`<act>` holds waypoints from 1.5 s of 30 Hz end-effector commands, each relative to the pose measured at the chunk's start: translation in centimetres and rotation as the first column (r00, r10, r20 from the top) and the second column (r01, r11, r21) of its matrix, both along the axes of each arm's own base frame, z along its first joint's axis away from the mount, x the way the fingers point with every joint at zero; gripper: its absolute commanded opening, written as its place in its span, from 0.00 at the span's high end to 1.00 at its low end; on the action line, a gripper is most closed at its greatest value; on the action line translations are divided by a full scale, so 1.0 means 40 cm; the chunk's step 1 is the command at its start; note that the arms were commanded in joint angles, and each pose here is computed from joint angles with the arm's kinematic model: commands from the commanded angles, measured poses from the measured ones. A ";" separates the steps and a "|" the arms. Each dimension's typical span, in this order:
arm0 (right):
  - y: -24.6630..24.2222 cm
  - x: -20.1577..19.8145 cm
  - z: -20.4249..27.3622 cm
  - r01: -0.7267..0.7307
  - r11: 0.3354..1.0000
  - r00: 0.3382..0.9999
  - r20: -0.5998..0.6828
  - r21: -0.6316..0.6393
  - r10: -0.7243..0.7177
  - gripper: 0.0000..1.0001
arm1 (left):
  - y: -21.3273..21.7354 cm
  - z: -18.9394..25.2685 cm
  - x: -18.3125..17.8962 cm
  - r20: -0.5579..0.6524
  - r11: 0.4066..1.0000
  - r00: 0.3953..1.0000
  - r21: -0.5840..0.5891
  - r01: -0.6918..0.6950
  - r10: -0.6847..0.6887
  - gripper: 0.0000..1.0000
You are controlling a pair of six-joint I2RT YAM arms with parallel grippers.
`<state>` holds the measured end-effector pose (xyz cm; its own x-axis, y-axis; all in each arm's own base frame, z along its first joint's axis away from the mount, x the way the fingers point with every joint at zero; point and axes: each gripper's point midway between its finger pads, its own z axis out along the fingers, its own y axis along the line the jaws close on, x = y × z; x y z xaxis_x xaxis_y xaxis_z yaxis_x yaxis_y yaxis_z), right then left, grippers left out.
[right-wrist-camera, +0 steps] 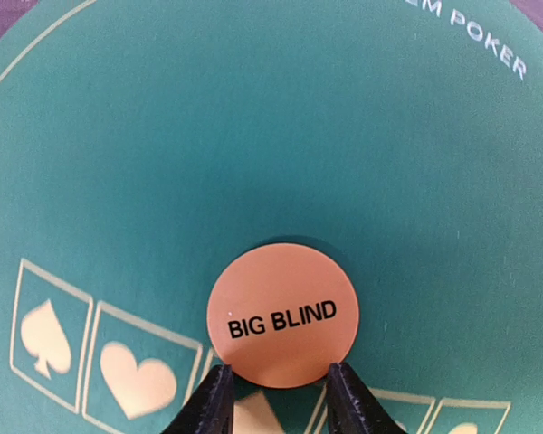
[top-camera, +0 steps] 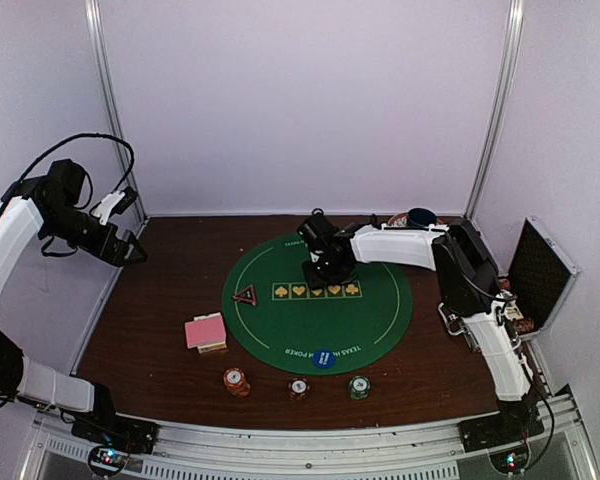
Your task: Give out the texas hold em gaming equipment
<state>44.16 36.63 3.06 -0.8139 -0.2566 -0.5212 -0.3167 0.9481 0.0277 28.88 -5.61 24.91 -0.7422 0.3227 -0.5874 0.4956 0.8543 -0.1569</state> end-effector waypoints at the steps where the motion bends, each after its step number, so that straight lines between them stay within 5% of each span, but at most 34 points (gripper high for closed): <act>1: -0.028 0.048 -0.030 0.023 0.999 1.000 -0.020 -0.040 -0.024 0.62 | 0.001 0.031 0.004 0.042 1.000 0.999 0.001 0.004 -0.004 0.02; 22: -0.030 0.233 -0.046 0.069 0.997 0.998 0.005 0.044 -0.069 0.62 | -0.004 0.026 0.005 0.035 1.000 0.999 -0.007 0.013 -0.013 0.02; 30: 0.017 0.229 0.019 -0.036 0.993 0.999 0.027 0.117 0.033 0.54 | -0.002 0.021 0.005 0.027 1.000 1.000 -0.003 0.012 -0.012 0.02; 36: 0.041 0.139 0.118 -0.130 0.987 0.991 0.056 0.091 0.125 0.34 | -0.003 0.025 0.002 0.030 1.000 1.000 -0.007 0.011 -0.011 0.02; 45: 0.037 -0.218 0.114 -0.266 0.963 0.963 -0.028 0.045 0.268 0.22 | -0.006 0.026 -0.005 0.032 1.000 0.999 -0.013 0.013 -0.013 0.02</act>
